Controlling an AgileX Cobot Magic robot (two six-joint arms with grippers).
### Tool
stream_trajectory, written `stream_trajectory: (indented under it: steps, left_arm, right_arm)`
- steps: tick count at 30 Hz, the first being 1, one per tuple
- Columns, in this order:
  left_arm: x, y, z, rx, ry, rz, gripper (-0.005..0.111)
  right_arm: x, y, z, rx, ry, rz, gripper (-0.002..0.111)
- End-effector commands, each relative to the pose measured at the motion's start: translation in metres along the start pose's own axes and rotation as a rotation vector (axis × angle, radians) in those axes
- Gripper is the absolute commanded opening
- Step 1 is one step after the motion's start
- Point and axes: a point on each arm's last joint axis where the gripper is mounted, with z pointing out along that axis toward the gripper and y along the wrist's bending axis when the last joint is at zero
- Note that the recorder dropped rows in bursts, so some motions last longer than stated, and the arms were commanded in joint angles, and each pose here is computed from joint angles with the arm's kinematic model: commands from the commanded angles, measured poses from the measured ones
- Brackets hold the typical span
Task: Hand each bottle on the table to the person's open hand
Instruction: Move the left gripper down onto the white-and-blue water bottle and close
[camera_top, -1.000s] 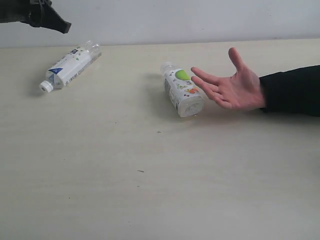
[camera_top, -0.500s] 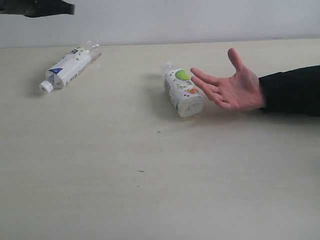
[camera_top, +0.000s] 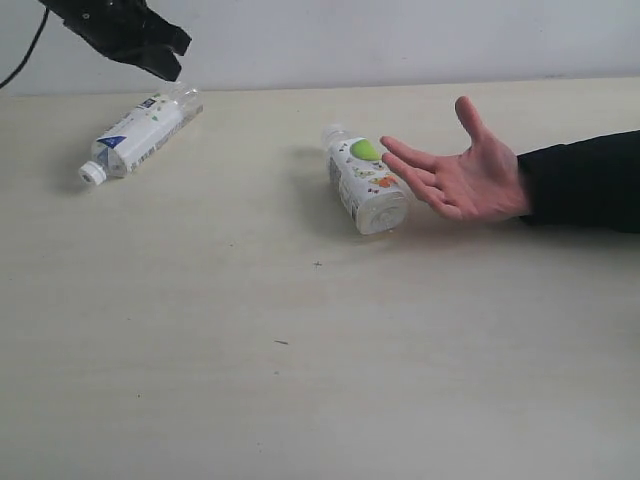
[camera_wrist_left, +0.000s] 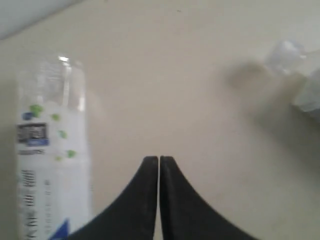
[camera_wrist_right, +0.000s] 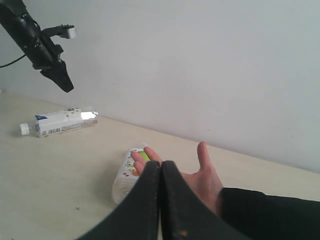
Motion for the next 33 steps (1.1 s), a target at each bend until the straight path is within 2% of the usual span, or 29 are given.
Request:
stream_trajectory:
  steps: [1,3,5,7,17,20,27,33]
  left_arm:
    - [-0.017,-0.007,0.002,-0.229,-0.039,0.048,0.023]
    - [-0.021,-0.002,0.005,-0.309,-0.055,0.022,0.04]
    - [-0.023,0.002,0.011,-0.331,-0.056,0.007,0.056]
    - [-0.022,0.005,0.02,-0.33,-0.049,0.003,0.064]
    - [-0.005,0.019,0.063,-0.328,0.008,-0.002,0.065]
    - [-0.001,0.022,0.071,-0.329,0.007,-0.057,0.066]
    - [0.006,0.036,0.079,-0.346,-0.006,-0.115,0.087]
    - [0.018,0.044,0.097,-0.373,0.042,-0.084,0.088]
  right_arm:
    - [0.0,0.0,0.0,-0.003,-0.007,0.003,0.0]
    - [0.0,0.0,0.0,-0.003,-0.007,0.003,0.0]
    - [0.0,0.0,0.0,-0.003,-0.007,0.003,0.0]
    - [0.0,0.0,0.0,-0.003,-0.007,0.003,0.0]
    - [0.0,0.0,0.0,-0.003,-0.007,0.003,0.0]
    - [0.0,0.0,0.0,-0.003,-0.007,0.003,0.0]
    - [0.0,0.0,0.0,-0.003,-0.007,0.003,0.0]
    - [0.0,0.0,0.0,-0.003,-0.007,0.003,0.0]
